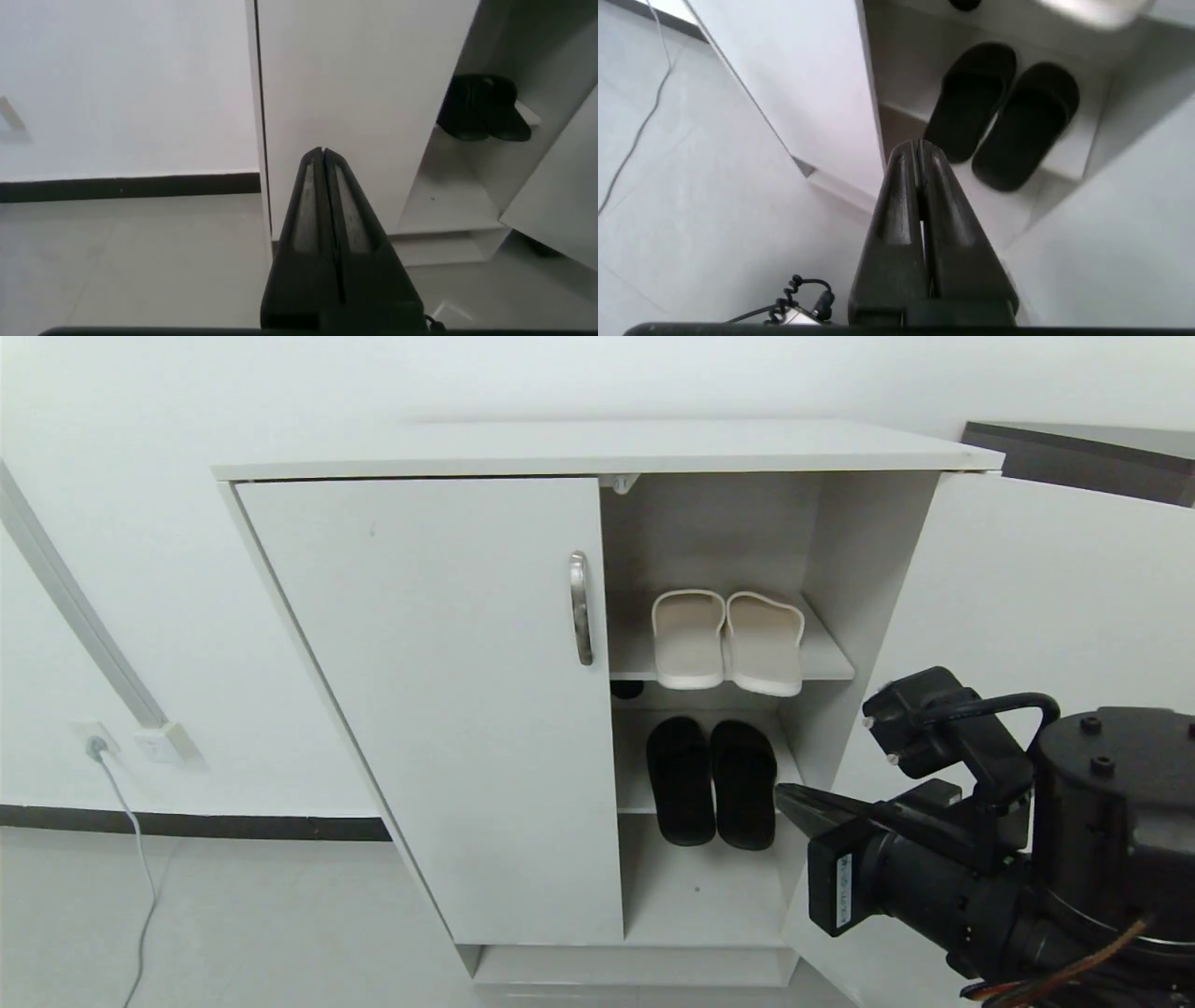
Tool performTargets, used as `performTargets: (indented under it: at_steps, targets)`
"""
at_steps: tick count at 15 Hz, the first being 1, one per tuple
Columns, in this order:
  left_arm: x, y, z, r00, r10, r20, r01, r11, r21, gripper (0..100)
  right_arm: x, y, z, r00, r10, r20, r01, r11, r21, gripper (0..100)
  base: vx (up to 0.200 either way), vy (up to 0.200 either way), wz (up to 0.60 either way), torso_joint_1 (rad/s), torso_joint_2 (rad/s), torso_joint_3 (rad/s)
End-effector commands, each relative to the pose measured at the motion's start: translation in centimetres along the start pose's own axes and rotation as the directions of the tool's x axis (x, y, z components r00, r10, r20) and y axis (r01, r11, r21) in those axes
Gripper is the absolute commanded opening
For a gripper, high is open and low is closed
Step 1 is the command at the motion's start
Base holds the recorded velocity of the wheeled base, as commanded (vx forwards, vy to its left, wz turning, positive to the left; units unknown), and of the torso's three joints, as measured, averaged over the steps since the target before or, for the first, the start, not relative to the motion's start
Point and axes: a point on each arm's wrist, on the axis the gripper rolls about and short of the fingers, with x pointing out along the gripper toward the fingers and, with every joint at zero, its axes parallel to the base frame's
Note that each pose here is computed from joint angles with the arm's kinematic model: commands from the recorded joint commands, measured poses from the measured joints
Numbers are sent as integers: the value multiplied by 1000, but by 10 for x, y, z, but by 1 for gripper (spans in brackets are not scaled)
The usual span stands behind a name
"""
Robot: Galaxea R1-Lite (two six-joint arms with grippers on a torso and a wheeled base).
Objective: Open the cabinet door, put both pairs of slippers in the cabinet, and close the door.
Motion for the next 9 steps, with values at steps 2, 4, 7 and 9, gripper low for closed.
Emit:
performTargets:
  at_steps: [2,4,7,9]
  targets:
    - [0,0,0,1000,0,-1,0,1000,0,0,1,0,-3,1000,0,-12,-1,1000,-6,0,-200,0,0,-5,2,0]
    - [0,0,0,1000,0,-1,0,1000,-1,0,1,0,-6,1000,-3,-21,2,1000,-12,0,-200,0,0,0,2,2]
    - [0,0,0,1000,0,-1,0,1000,-1,0,2,-1,-11,999,-4,-37,3,1000,-20,0,-200,0,0,2,2,1]
    - [0,0,0,1000,2,-1,-2,1000,-1,0,2,-1,-12,999,-4,-40,3,1000,-21,0,-100,0,0,4,1,1]
